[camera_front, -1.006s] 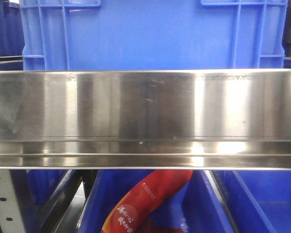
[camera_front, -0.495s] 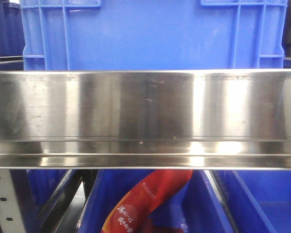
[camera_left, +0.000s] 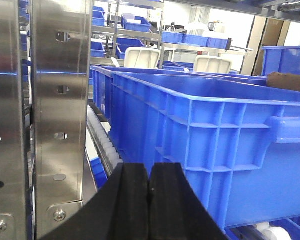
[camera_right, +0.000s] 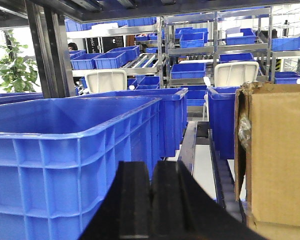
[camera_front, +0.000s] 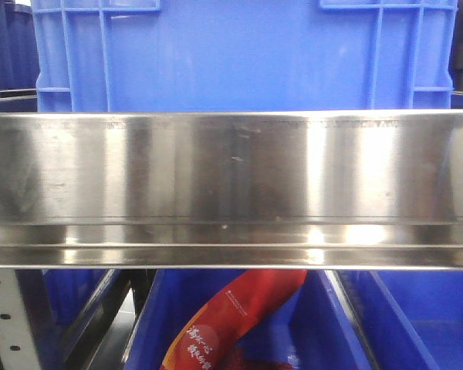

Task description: Grab block from conveyor and place in blue bin

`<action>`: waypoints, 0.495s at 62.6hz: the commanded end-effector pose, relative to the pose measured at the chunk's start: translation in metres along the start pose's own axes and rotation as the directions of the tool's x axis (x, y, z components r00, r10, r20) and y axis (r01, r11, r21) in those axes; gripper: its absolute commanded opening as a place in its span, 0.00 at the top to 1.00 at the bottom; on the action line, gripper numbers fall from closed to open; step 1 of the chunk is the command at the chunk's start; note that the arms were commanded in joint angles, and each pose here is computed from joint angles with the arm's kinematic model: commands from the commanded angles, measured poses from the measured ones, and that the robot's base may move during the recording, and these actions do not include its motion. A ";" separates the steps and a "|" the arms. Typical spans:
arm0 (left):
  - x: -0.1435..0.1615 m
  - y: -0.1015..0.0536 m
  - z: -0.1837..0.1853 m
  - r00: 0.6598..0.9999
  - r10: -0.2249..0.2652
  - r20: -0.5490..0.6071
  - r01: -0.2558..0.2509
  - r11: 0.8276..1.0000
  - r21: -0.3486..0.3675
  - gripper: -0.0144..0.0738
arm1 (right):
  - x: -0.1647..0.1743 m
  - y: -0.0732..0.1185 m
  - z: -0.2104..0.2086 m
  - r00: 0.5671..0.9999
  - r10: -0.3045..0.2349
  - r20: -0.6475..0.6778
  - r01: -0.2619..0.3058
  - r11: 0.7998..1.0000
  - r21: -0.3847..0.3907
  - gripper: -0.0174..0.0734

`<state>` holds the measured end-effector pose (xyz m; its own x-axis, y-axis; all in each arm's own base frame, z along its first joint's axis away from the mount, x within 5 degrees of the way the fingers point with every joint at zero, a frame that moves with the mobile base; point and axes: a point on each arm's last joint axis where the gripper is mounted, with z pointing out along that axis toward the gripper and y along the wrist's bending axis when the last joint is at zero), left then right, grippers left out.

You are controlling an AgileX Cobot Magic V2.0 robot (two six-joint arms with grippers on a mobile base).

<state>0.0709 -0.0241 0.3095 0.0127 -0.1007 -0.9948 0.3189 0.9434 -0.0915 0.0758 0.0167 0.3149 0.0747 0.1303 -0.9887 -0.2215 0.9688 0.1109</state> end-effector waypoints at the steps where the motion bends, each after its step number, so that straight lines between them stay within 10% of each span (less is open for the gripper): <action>1: -0.001 0.000 -0.001 1.000 -0.011 0.020 0.011 1.000 -0.002 0.96 | -0.002 -0.001 -0.001 1.000 -0.007 0.026 0.007 1.000 0.009 0.99; 31: -0.001 0.000 -0.001 1.000 -0.011 0.020 0.011 1.000 -0.002 0.96 | 0.056 -0.013 -0.017 0.995 -0.082 -0.051 0.086 0.991 0.098 0.99</action>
<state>0.0709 -0.0241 0.3095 0.0127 -0.1007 -0.9948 0.3183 0.9436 -0.0915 0.0696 0.0105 0.2651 0.0243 0.0437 -0.9987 -0.1488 0.9881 0.0397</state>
